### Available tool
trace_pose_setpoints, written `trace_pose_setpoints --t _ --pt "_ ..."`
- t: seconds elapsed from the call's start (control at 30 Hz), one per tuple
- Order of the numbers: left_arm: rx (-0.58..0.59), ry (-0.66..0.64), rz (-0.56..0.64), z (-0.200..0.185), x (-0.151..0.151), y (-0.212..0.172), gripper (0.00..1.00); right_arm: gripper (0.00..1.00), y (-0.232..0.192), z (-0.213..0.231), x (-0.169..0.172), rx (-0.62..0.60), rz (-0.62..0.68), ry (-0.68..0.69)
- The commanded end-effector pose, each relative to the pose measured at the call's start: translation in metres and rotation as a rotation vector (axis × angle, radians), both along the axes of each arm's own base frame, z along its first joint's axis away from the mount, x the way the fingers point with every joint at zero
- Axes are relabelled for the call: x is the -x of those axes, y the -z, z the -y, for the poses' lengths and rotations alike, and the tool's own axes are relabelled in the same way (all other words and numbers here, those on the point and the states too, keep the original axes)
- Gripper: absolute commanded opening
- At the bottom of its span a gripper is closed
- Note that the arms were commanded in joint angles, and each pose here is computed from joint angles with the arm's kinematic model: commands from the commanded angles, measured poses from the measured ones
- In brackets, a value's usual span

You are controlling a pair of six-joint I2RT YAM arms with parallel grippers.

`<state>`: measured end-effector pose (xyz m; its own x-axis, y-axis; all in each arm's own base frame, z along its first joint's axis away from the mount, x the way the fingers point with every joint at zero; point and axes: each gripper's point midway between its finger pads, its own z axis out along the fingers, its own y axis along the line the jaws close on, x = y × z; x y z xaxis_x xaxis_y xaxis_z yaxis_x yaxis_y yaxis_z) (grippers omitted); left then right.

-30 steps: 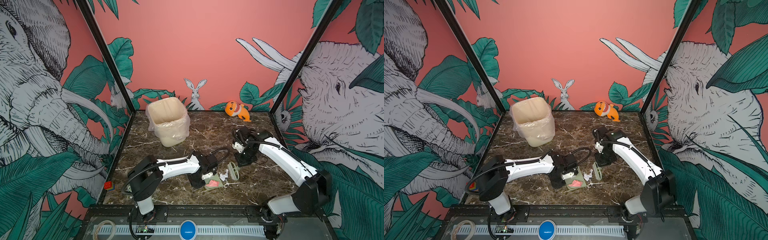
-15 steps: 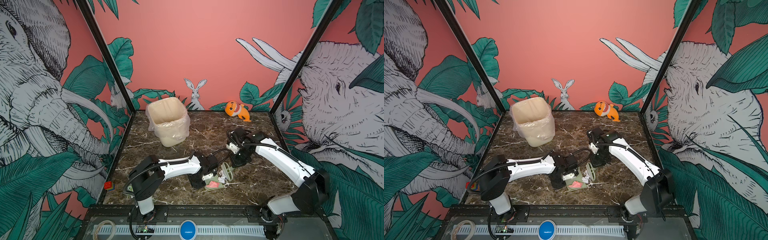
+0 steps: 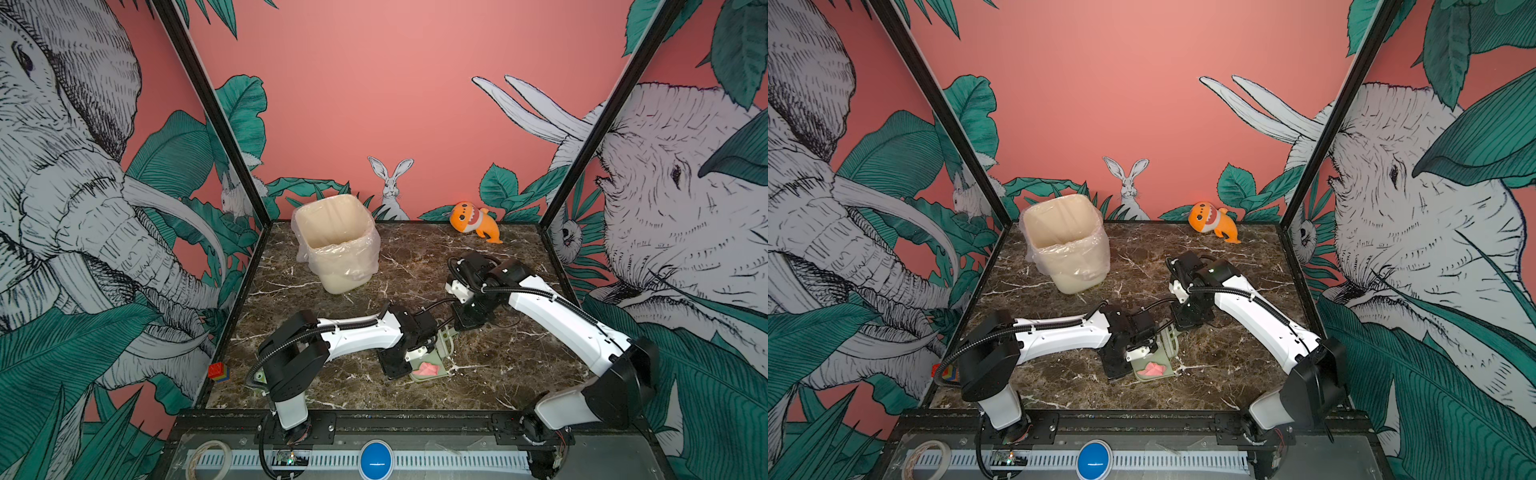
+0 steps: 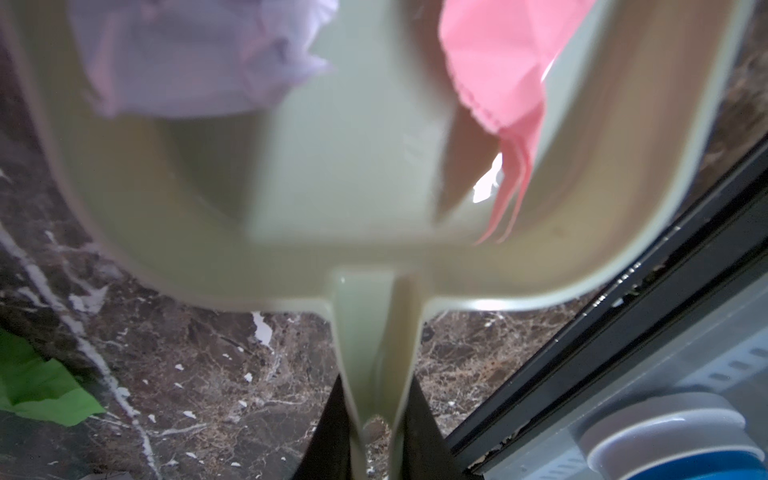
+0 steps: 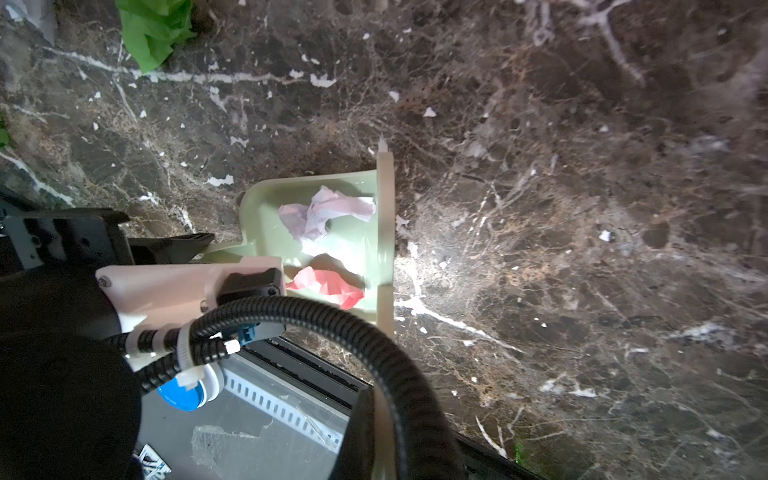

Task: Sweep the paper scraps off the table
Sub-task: 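Sweep the white crumpled scrap into the dustpan with the right gripper's brush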

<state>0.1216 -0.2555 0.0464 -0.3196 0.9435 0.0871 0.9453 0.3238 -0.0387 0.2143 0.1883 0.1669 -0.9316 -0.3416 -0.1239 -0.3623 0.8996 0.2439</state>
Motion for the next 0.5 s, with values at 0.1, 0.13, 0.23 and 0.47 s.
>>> trace_pose_setpoints --t 0.1,0.13,0.23,0.47 --pt "0.008 0.010 0.002 0.000 0.002 -0.002 0.14 0.00 -0.008 0.035 0.003 0.141 0.028 0.000" --pt "0.009 0.009 0.003 -0.001 0.002 -0.002 0.14 0.00 -0.008 0.036 0.002 0.150 0.027 0.001" --pt "0.013 0.008 0.007 0.000 0.001 -0.002 0.14 0.00 -0.003 0.034 0.000 0.164 0.016 -0.008" --pt "0.013 0.008 0.012 0.001 0.000 -0.001 0.14 0.00 0.008 0.008 0.004 0.115 -0.021 -0.054"
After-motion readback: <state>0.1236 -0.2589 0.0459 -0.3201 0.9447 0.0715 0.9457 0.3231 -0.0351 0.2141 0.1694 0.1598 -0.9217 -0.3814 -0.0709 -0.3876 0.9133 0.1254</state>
